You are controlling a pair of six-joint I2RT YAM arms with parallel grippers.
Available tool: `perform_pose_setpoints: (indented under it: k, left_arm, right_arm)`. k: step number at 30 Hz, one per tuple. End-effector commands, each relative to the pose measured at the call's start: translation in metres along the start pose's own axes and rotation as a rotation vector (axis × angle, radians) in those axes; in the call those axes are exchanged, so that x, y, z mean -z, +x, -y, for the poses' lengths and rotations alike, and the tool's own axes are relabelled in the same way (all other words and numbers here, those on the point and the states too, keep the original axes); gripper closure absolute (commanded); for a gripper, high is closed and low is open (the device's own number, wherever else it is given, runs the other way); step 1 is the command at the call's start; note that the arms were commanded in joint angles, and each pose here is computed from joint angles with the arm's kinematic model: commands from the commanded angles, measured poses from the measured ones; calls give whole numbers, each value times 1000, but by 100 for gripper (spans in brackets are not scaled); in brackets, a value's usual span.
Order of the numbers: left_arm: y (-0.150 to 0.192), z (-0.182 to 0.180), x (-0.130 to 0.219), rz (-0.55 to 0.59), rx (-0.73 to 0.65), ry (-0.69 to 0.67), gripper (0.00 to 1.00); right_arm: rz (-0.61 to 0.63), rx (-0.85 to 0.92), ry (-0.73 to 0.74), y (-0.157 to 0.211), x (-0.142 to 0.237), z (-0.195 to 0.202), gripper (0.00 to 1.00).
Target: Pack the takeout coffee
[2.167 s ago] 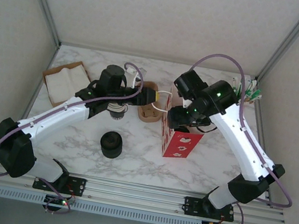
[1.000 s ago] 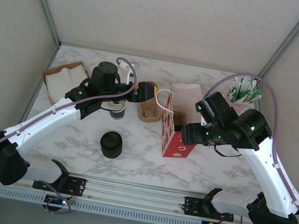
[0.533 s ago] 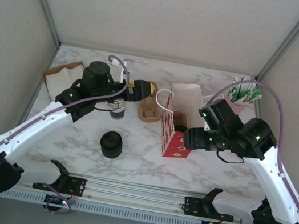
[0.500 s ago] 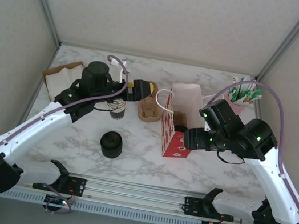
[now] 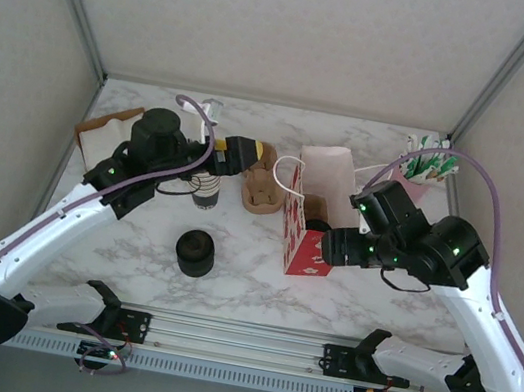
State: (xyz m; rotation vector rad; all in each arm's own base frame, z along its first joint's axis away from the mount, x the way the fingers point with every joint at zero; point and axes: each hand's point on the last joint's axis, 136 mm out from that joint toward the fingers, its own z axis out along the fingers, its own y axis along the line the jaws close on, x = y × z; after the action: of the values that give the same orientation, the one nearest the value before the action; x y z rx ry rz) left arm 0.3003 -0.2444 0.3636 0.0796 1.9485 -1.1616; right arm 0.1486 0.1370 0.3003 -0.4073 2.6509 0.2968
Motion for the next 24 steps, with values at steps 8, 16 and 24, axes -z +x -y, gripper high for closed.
perform_pose_setpoints:
  k: [8,16,24]
  left_arm:
    - [0,-11,6,24,-7,-41,0]
    - [-2,-15,4,37,-18,-58,0]
    - [-5,-18,1,64,-15,-65,0]
  right_arm:
    - [33,12,-58,7,-6,-5,20]
    - [61,11,-108,9,-6,-10,19]
    - [63,21,-115,10,-7,-11,17]
